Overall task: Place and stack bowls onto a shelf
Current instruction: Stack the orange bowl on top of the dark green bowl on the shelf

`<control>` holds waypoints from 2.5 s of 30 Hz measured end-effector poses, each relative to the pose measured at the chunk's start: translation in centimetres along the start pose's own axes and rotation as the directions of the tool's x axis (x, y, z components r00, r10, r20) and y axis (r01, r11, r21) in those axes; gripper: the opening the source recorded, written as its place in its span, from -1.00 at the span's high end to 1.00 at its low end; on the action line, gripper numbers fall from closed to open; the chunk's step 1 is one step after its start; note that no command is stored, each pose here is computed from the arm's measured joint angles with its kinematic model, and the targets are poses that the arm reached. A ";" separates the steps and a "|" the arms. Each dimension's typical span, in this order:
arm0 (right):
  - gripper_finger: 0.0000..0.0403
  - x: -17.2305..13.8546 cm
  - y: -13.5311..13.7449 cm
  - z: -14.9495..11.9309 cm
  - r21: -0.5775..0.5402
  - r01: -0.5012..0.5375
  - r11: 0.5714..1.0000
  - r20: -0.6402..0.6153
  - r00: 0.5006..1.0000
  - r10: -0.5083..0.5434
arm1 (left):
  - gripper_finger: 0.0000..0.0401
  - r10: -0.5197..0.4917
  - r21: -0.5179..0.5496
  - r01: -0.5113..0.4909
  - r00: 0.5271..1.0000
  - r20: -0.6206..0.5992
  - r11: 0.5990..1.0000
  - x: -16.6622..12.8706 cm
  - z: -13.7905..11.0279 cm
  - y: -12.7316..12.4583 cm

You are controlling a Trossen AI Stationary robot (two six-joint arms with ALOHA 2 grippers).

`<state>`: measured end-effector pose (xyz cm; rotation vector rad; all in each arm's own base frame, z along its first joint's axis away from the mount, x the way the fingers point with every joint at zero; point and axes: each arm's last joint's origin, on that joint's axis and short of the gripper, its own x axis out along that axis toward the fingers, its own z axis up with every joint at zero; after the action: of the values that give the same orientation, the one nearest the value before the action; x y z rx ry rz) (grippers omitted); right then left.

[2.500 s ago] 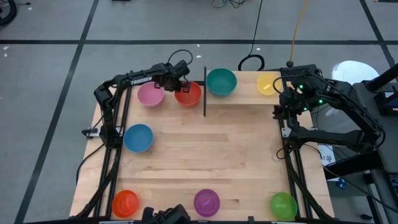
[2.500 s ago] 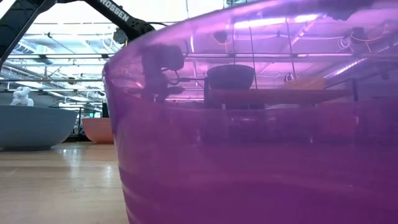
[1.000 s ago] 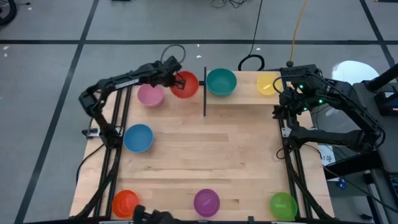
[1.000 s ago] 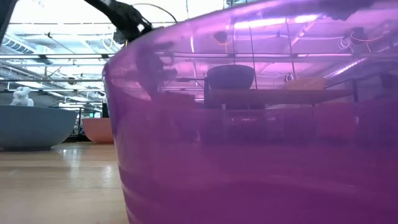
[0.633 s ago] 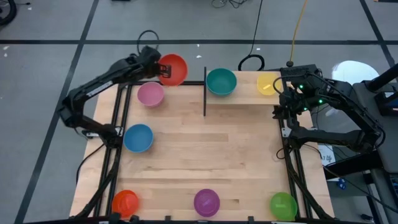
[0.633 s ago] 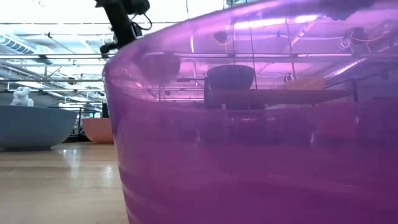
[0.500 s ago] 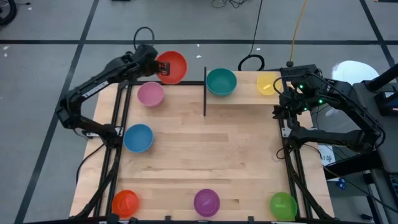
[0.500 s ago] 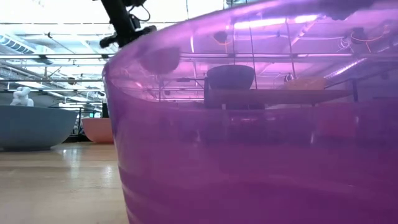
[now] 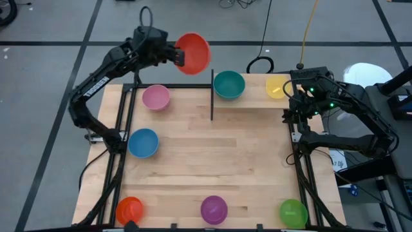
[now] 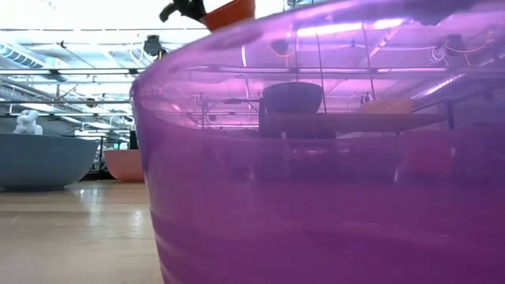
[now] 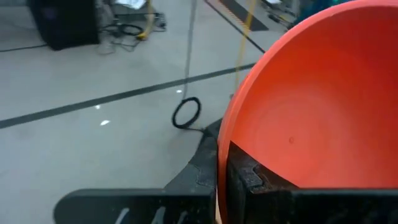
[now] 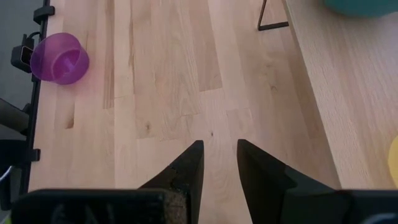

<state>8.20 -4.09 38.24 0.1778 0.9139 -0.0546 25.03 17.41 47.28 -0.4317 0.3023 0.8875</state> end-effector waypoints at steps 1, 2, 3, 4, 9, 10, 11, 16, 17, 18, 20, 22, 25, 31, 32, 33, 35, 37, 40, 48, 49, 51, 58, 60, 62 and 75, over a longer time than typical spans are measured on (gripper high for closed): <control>0.56 0.0 0.0 0.0 0.000 0.000 1.000 0.000 1.000 0.000 | 0.98 -0.019 0.006 0.019 1.000 -0.004 1.000 0.3 0.3 -0.4; 0.56 0.0 0.0 0.0 0.000 0.000 1.000 0.000 1.000 0.000 | 0.98 -0.036 0.012 0.036 0.999 -0.006 0.999 0.6 0.7 -0.8; 0.56 0.0 0.0 0.0 0.000 0.000 1.000 0.000 1.000 0.000 | 0.98 -0.050 0.021 0.050 0.999 -0.011 0.999 0.8 1.0 -1.2; 0.56 0.0 0.0 0.0 0.000 0.000 1.000 0.000 1.000 0.000 | 0.98 -0.063 0.031 0.064 0.998 -0.016 0.997 1.2 1.4 -1.5; 0.56 0.0 0.0 0.0 0.001 0.000 1.000 0.000 1.000 0.000 | 0.98 -0.134 0.060 0.138 0.989 -0.066 0.989 4.3 1.9 -3.0; 0.56 0.0 0.0 0.0 0.001 0.000 1.000 0.000 1.000 0.000 | 0.98 -0.152 0.062 0.157 0.985 -0.082 0.986 5.1 1.8 -3.3; 0.56 0.0 0.0 0.0 0.001 0.000 1.000 0.000 1.000 0.000 | 0.98 -0.168 0.061 0.175 0.981 -0.098 0.983 5.8 1.6 -3.6; 0.56 0.0 0.0 0.0 0.001 0.000 1.000 0.000 1.000 0.000 | 0.98 -0.226 0.054 0.241 0.953 -0.202 0.969 9.1 0.0 -4.5; 0.56 0.0 0.0 0.0 0.001 0.000 1.000 0.000 1.000 0.000 | 0.98 -0.233 0.052 0.251 0.946 -0.226 0.967 9.9 -0.5 -4.8; 0.56 0.0 0.0 0.0 0.001 0.000 1.000 0.000 1.000 0.000 | 0.98 -0.238 0.052 0.258 0.940 -0.246 0.965 10.5 -0.9 -4.9; 0.56 0.0 0.0 0.0 0.001 0.000 1.000 0.000 1.000 0.000 | 0.98 -0.230 0.052 0.255 0.931 -0.282 0.966 11.7 -1.7 -5.1; 0.56 0.0 0.0 0.0 0.001 0.000 1.000 0.000 1.000 0.000 | 0.98 -0.236 0.054 0.265 0.921 -0.309 0.963 12.7 -2.4 -5.4; 0.56 0.0 0.0 0.0 0.001 0.000 1.000 0.000 1.000 0.000 | 0.98 -0.239 0.051 0.272 0.908 -0.343 0.961 14.1 -3.3 -5.6; 0.56 0.0 0.0 0.0 0.001 0.000 1.000 0.000 1.000 0.000 | 0.98 -0.225 0.052 0.262 0.899 -0.375 0.964 15.7 -4.3 -5.6; 0.56 0.0 0.0 0.0 0.001 0.000 1.000 0.000 1.000 0.000 | 0.98 -0.224 0.052 0.262 0.899 -0.377 0.964 15.8 -4.4 -5.6; 0.56 0.0 0.0 0.0 0.001 0.000 1.000 0.000 1.000 0.000 | 0.98 -0.221 0.051 0.258 0.899 -0.379 0.965 15.9 -4.4 -5.5; 0.56 0.0 0.0 0.0 0.001 0.000 1.000 0.000 1.000 0.000 | 0.98 -0.216 0.052 0.255 0.899 -0.381 0.966 16.0 -4.4 -5.3; 0.56 0.0 0.0 0.0 0.001 0.000 1.000 0.000 1.000 0.000 | 0.98 -0.215 0.052 0.253 0.900 -0.380 0.966 16.0 -4.4 -5.2; 0.56 0.0 0.0 0.0 0.001 0.000 1.000 0.000 1.000 0.000 | 0.98 -0.203 0.061 0.243 0.903 -0.378 0.968 16.1 -4.3 -5.0; 0.56 0.0 0.0 0.0 0.001 0.000 1.000 0.000 1.000 0.000 | 0.98 -0.161 0.065 0.212 0.879 -0.450 0.975 17.4 -5.6 -4.5; 0.56 0.0 0.0 0.0 0.001 0.000 1.000 0.000 1.000 0.000 | 0.98 -0.164 0.064 0.214 0.879 -0.449 0.975 17.6 -5.7 -4.6; 0.56 0.0 0.0 0.0 0.001 0.000 1.000 0.000 1.000 0.000 | 0.98 -0.160 0.066 0.213 0.874 -0.458 0.975 18.1 -6.1 -4.6; 0.56 0.0 0.0 0.0 0.000 0.000 1.000 0.000 1.000 0.000 | 0.85 -0.175 0.078 0.230 0.883 -0.435 0.970 18.3 -5.9 -4.7; 0.56 0.0 0.0 0.0 -0.001 0.000 1.000 0.000 1.000 0.000 | 0.76 -0.175 0.080 0.232 0.885 -0.432 0.970 18.3 -5.9 -4.7; 0.56 0.0 0.0 0.0 -0.001 0.000 1.000 0.000 1.000 0.000 | 0.69 -0.175 0.077 0.230 0.885 -0.433 0.970 18.3 -5.9 -4.7; 0.56 0.0 0.0 0.0 -0.002 0.000 1.000 0.000 1.000 0.000 | 0.60 -0.224 0.054 0.264 0.895 -0.385 0.963 17.6 -5.1 -5.3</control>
<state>8.21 -4.09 38.23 0.1760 0.9142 -0.0535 39.39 24.01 36.55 -0.5296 0.6315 0.5340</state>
